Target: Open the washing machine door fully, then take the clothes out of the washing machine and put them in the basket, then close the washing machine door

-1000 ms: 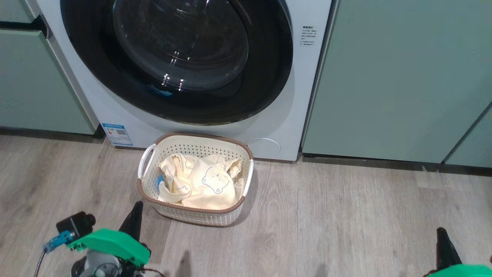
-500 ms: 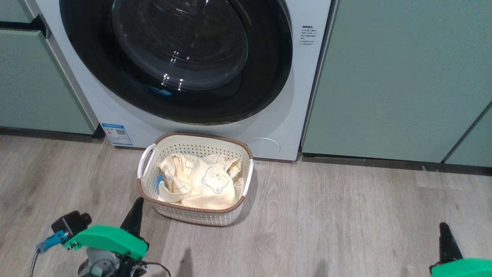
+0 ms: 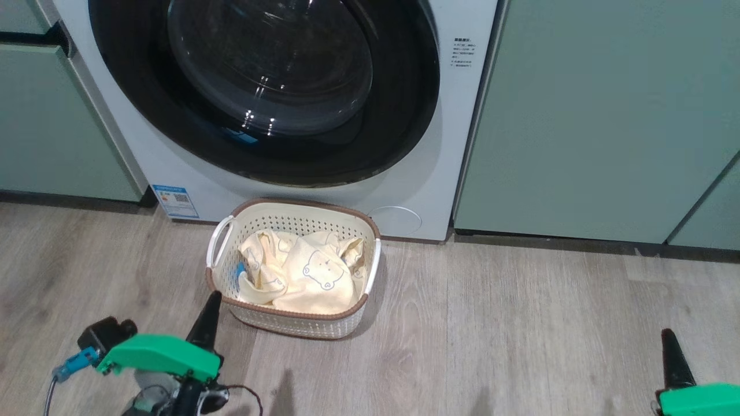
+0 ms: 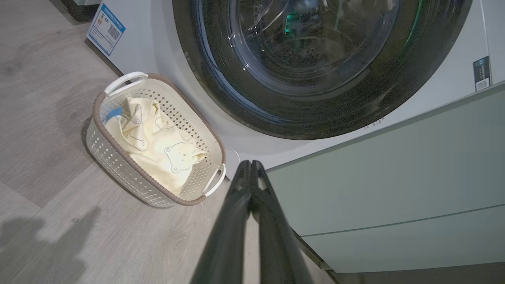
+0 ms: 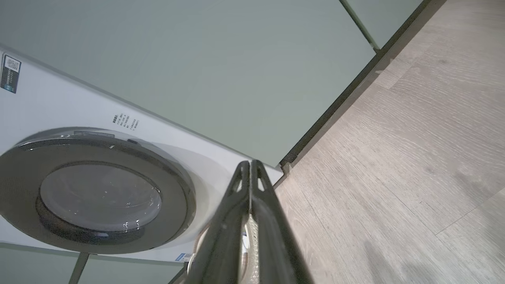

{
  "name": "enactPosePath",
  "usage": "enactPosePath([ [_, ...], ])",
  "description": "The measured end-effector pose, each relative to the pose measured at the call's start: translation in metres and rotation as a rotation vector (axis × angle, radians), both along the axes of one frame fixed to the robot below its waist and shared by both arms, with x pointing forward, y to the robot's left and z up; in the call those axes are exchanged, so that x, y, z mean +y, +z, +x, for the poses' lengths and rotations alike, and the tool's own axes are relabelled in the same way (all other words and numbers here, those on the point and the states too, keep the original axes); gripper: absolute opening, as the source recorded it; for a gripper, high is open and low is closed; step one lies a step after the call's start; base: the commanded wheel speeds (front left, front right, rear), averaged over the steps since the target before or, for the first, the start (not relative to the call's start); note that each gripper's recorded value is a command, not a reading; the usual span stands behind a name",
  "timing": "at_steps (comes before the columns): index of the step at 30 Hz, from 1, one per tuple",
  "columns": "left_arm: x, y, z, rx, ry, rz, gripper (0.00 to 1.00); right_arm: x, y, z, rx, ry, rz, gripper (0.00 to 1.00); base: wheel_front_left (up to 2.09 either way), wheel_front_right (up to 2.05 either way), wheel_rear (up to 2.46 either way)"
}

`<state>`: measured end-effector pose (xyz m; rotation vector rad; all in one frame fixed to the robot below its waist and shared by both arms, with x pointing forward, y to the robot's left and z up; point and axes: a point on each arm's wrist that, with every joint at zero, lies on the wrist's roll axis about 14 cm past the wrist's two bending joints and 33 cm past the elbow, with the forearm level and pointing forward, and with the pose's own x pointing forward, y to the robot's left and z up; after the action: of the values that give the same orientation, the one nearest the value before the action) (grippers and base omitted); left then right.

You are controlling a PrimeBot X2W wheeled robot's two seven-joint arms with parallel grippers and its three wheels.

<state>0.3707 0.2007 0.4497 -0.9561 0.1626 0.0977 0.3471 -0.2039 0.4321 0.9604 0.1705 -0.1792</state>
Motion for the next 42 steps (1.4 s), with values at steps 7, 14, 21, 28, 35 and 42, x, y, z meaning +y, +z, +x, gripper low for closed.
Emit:
enactPosePath([
  [7,-0.001,0.003,0.001,-0.006,0.010,-0.072,0.00,0.000,0.003,0.002,-0.011,-0.015,0.075,0.00,0.00,0.00,0.00],
  [14,0.000,0.007,0.003,-0.017,0.024,-0.148,0.00,-0.001,0.010,0.008,-0.036,-0.027,0.152,0.00,0.00,0.00,0.00],
  [21,-0.005,0.010,0.004,-0.025,0.028,-0.227,0.00,-0.001,0.012,0.009,-0.046,-0.038,0.229,0.00,0.00,0.00,0.00],
  [28,-0.007,0.013,0.005,-0.034,0.030,-0.291,0.00,-0.001,0.016,0.011,-0.061,-0.047,0.293,0.00,0.00,0.00,0.00],
  [35,-0.008,0.018,0.006,-0.047,0.035,-0.364,0.00,0.001,0.023,0.016,-0.086,-0.046,0.370,0.00,0.00,0.00,0.00],
  [42,-0.008,0.022,0.007,-0.064,0.043,-0.440,0.00,0.001,0.026,0.016,-0.097,-0.052,0.447,0.00,0.00,0.00,0.00],
])
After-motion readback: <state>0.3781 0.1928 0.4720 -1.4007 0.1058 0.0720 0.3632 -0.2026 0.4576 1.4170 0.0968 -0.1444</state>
